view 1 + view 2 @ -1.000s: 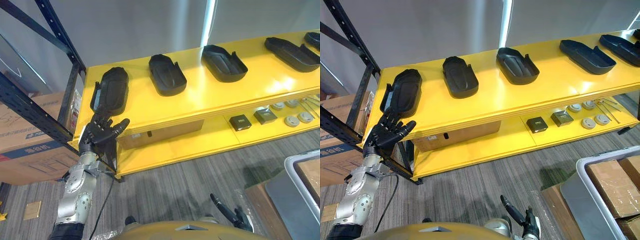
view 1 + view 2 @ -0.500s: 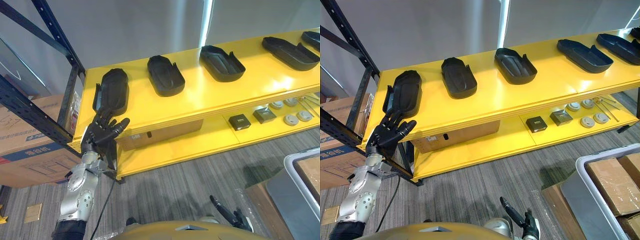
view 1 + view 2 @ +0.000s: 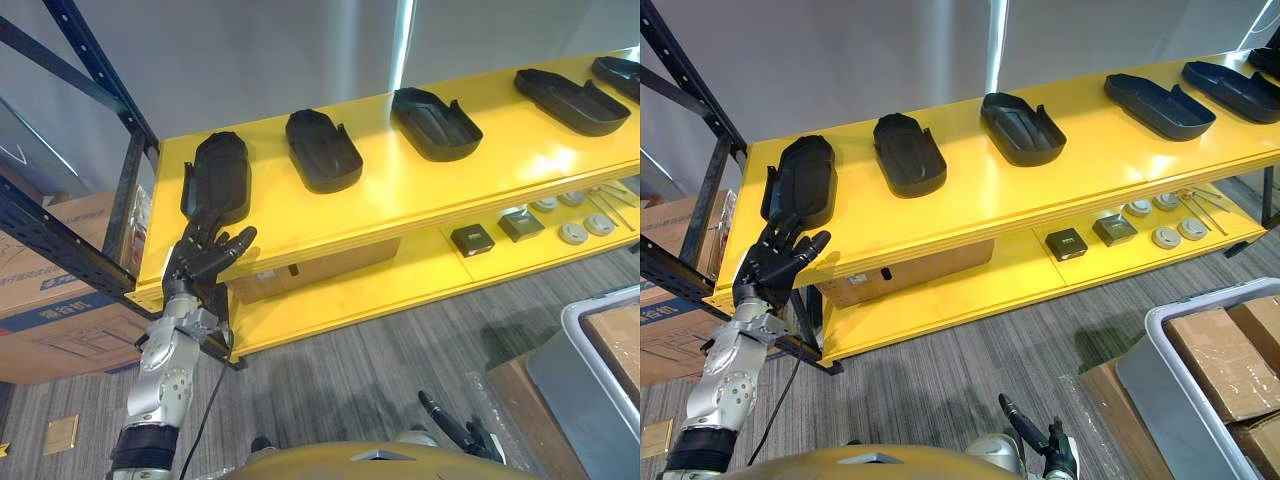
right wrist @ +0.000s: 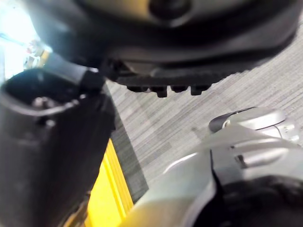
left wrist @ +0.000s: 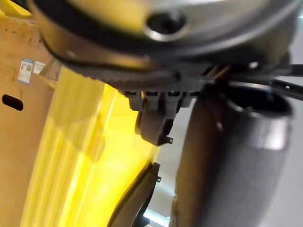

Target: Walk over and take three plastic housings, then place them on the shelf

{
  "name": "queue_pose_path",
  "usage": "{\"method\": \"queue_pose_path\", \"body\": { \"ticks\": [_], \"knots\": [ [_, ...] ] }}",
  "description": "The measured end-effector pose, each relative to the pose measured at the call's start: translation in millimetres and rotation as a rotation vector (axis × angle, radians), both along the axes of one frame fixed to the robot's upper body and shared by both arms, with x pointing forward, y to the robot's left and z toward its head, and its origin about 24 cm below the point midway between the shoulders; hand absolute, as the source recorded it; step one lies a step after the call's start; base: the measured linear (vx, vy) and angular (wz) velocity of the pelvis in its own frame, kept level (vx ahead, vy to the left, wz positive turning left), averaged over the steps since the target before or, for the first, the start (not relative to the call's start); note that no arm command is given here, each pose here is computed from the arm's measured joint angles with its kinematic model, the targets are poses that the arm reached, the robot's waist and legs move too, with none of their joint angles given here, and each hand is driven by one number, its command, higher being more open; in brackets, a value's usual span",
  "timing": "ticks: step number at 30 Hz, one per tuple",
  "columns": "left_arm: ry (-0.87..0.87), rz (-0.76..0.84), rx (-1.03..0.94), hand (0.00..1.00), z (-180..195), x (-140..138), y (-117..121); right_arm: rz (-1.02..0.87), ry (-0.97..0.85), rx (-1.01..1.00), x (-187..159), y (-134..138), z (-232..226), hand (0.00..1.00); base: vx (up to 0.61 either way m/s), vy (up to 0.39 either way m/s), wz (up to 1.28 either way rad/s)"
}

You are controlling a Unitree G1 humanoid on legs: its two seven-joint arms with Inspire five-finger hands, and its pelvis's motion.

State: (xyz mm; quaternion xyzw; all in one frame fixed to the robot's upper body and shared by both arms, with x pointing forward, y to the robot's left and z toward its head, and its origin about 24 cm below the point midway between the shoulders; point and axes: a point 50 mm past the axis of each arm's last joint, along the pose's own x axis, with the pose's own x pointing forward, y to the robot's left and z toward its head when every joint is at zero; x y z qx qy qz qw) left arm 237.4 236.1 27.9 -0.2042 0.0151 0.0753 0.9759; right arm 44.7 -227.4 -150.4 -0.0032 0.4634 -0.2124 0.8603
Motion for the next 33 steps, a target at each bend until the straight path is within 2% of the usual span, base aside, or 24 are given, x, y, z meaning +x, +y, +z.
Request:
{"method": "queue_pose_path", "body": {
  "ticks": [10,14,22,29,33],
  "knots": [
    [-0.008,0.027,0.010,1.00,1.4,2.7,0.9,0.004,-0.002,0.000,0.4,0.5,0.1,1.00,-0.01,-0.002,0.00],
    [-0.006,0.073,0.196,1.00,3.3,0.4,-0.1,0.037,-0.006,-0.006,3.2,3.8,0.6,1.00,0.00,0.000,0.00],
    [-0.053,0.013,0.176,1.00,0.0,-22.6,-39.2,0.012,-0.047,-0.007,10.9,5.4,3.4,1.00,0.00,0.000,0.04],
    [-0.058,0.039,0.107,1.00,-7.9,-36.7,-45.1,0.020,-0.067,0.010,19.5,8.7,3.7,1.00,-0.02,-0.014,0.09],
    [-0.057,-0.003,0.115,1.00,-10.0,-38.4,-55.1,0.005,-0.055,0.038,18.8,9.7,0.8,1.00,-0.06,-0.017,0.14]
  ]
}}
